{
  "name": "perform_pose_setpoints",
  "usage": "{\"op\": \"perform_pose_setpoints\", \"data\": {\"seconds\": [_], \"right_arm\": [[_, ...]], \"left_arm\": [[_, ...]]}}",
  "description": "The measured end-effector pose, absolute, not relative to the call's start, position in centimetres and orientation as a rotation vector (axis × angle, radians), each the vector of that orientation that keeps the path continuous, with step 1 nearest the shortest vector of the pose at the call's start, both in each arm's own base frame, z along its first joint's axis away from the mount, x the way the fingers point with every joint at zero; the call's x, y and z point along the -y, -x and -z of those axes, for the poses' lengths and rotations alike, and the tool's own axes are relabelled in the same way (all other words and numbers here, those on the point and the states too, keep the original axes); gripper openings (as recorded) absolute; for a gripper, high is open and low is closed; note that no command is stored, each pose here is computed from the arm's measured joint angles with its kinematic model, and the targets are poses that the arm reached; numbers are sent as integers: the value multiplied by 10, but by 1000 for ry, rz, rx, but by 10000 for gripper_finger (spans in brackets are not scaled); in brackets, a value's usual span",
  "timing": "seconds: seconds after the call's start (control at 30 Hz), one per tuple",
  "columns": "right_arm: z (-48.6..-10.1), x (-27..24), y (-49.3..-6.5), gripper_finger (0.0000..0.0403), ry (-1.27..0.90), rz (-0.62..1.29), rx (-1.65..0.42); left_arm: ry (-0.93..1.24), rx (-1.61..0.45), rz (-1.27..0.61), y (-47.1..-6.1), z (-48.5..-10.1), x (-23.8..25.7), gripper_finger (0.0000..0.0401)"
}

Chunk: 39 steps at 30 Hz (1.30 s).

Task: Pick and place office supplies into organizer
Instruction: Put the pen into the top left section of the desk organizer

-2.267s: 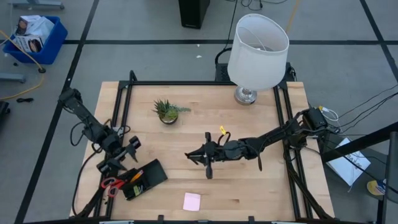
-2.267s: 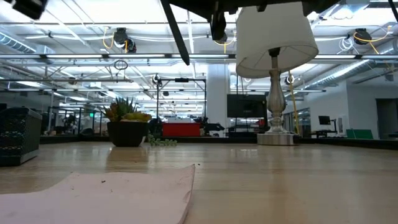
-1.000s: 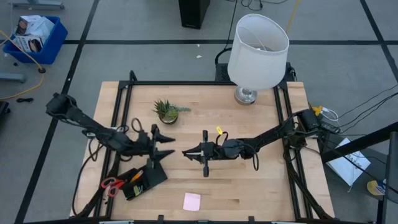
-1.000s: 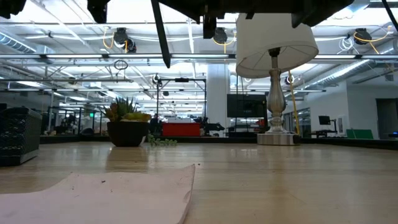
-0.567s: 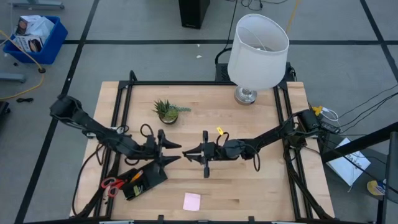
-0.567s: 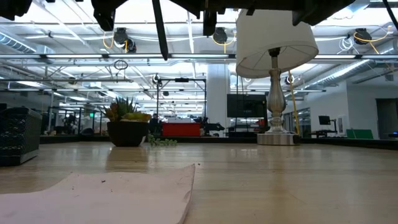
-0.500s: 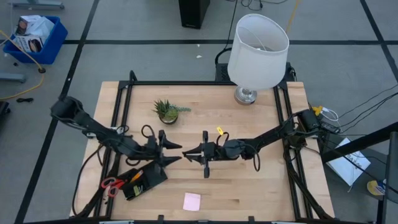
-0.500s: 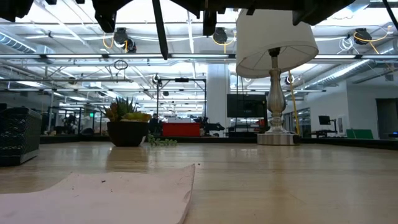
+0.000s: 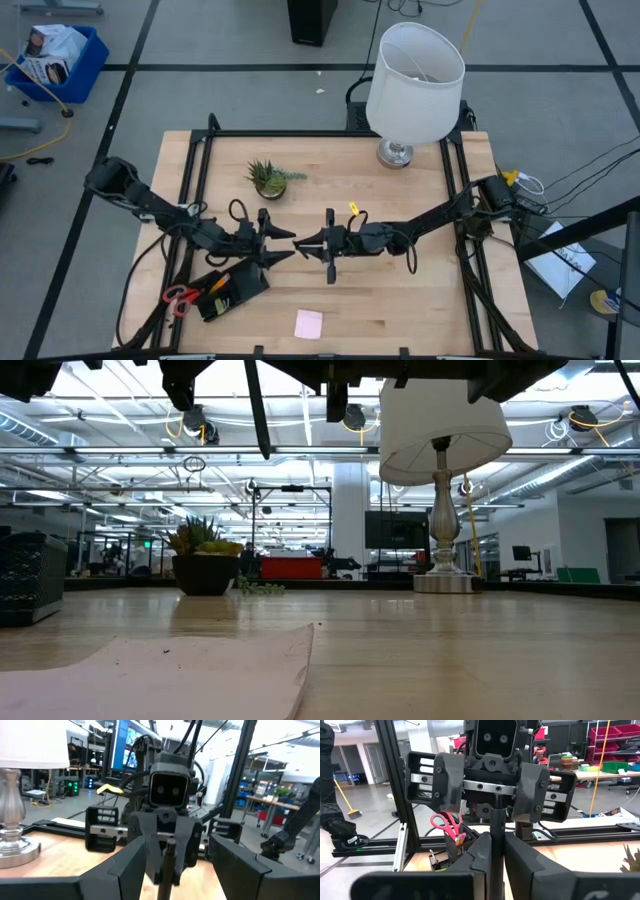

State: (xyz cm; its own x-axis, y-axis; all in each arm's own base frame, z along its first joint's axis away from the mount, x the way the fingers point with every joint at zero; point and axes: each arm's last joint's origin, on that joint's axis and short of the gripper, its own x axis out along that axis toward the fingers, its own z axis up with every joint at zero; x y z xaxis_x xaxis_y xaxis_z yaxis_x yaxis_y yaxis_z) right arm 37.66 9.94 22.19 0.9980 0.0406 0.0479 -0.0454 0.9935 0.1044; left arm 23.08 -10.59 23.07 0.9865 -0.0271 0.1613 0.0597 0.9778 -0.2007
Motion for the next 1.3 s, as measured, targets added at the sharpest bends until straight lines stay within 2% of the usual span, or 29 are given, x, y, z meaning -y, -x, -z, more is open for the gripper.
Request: {"op": "perform_pose_setpoints", "data": {"seconds": [0.63, 0.73, 1.17, 1.3], "right_arm": [[-223, -97, -377, 33, -113, -37, 54], [-223, -96, -377, 34, -124, -37, 53], [-222, -97, -377, 32, -107, -40, 52], [-222, -97, -377, 30, -105, -41, 52]], "left_arm": [[221, 125, 25, -244, -220, 100, 218], [231, 167, 50, -250, -230, 102, 218], [198, 140, 42, -259, -228, 107, 218], [193, 131, 42, -259, -227, 108, 197]]}}
